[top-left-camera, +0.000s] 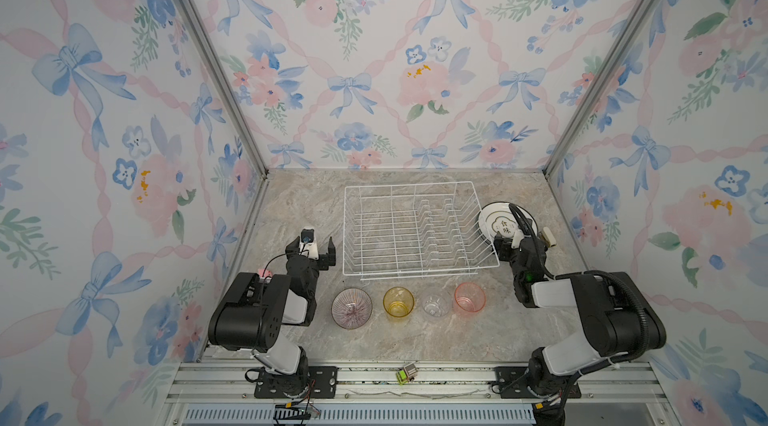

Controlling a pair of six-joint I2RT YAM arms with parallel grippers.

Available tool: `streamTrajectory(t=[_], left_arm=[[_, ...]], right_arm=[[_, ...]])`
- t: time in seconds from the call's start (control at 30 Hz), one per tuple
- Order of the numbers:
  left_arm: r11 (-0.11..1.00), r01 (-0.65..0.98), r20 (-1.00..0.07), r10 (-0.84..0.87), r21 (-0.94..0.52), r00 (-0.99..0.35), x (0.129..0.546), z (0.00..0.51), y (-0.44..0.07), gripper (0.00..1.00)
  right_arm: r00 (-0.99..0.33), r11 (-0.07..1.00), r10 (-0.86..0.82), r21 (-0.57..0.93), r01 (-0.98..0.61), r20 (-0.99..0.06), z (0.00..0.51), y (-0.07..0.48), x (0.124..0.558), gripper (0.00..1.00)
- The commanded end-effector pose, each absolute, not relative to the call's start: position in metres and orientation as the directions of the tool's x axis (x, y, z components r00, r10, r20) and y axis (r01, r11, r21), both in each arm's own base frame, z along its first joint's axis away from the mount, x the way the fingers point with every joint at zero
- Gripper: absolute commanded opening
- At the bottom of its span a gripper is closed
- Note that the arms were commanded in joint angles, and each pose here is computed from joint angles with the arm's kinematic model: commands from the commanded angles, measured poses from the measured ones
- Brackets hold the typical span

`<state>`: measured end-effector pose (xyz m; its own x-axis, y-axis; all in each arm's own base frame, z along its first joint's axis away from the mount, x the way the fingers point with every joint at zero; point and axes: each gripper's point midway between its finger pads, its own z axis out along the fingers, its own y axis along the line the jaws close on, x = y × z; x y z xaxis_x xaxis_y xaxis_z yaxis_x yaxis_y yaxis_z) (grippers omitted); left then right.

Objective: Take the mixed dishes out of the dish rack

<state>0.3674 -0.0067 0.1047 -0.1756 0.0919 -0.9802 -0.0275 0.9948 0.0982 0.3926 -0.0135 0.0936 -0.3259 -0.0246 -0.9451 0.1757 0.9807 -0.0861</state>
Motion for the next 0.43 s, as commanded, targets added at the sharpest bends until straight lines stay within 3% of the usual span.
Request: streamTrajectory(t=[0.0,0.4], left_arm=[[0.994,-0.018,-0.982,0.107,0.111,-0.158,0.3715,0.1115,-0.0094,0.98],[0.994,-0.020,-0.982,0.105,0.110,-0.158,0.3718,0.1117,-0.0089,0.98]], right_arm=[[-0.309,0.982,-0.015,-0.072,0.174,-0.951,0.0997,-0.0128,0.3947,0.97],[-0.308,0.982,-0.015,-0.072,0.174,-0.951,0.1001,-0.0128,0.3948,0.97]])
